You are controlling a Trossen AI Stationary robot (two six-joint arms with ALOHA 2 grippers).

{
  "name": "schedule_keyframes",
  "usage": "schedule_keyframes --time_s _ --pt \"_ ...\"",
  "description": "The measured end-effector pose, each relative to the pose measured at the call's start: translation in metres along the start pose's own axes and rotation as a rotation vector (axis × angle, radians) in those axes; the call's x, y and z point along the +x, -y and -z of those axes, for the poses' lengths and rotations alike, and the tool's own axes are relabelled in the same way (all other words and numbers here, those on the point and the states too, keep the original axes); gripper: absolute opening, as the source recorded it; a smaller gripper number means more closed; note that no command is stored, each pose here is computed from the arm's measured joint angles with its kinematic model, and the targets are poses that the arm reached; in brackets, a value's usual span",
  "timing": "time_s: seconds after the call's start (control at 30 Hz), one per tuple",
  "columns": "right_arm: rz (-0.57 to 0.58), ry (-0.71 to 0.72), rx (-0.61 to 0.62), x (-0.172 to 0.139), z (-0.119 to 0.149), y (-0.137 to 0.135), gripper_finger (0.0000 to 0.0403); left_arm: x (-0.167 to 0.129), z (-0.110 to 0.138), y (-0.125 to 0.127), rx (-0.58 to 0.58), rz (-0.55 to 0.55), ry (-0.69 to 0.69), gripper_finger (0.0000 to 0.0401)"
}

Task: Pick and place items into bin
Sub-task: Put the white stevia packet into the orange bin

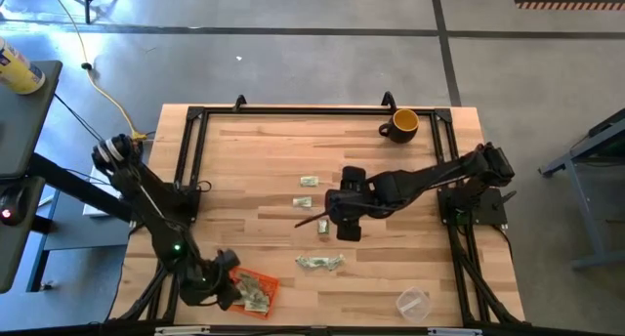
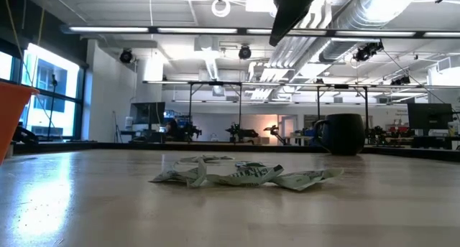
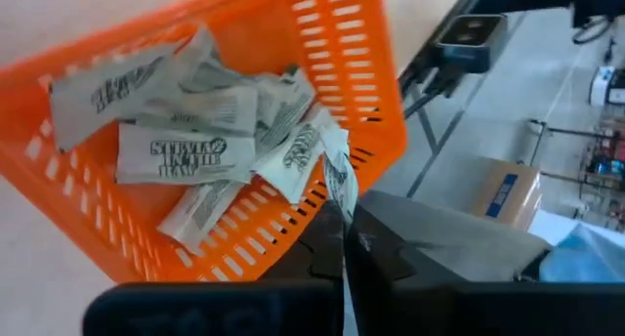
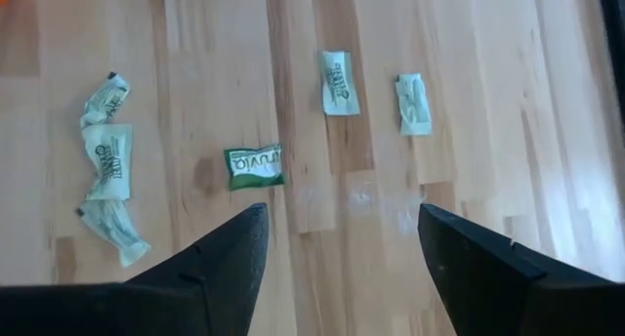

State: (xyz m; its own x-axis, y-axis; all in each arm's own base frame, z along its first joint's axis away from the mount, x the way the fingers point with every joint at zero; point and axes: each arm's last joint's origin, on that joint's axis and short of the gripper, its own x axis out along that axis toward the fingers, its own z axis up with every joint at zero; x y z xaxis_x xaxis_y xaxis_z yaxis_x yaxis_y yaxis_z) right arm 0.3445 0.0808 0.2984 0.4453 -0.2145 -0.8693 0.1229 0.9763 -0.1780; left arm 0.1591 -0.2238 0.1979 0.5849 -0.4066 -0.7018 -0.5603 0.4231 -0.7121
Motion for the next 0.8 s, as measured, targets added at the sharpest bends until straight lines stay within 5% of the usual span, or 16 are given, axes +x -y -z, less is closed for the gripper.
schedule_keyframes --time_s 0.13,0.33,0.5,0.8 --pt "-0.001 0.007 -0.023 -0.001 0.0 -0.002 0.0256 0.011 0.002 -0.007 -0.019 -0.044 0.021 0.0072" --pt "-0.008 0.058 -0.051 0.005 -0.008 0.002 0.0255 0.009 0.003 -0.004 -0.026 -0.042 -0.027 0.0175" --pt "-0.076 0.038 -0.09 0.034 -0.018 0.011 0.0255 -0.007 0.002 0.003 0.138 0.008 -0.095 0.0249" --pt "-0.075 -0.036 -0.199 0.121 -0.027 0.035 0.0255 -0.064 -0.025 -0.006 0.331 -0.049 0.152 0.0267"
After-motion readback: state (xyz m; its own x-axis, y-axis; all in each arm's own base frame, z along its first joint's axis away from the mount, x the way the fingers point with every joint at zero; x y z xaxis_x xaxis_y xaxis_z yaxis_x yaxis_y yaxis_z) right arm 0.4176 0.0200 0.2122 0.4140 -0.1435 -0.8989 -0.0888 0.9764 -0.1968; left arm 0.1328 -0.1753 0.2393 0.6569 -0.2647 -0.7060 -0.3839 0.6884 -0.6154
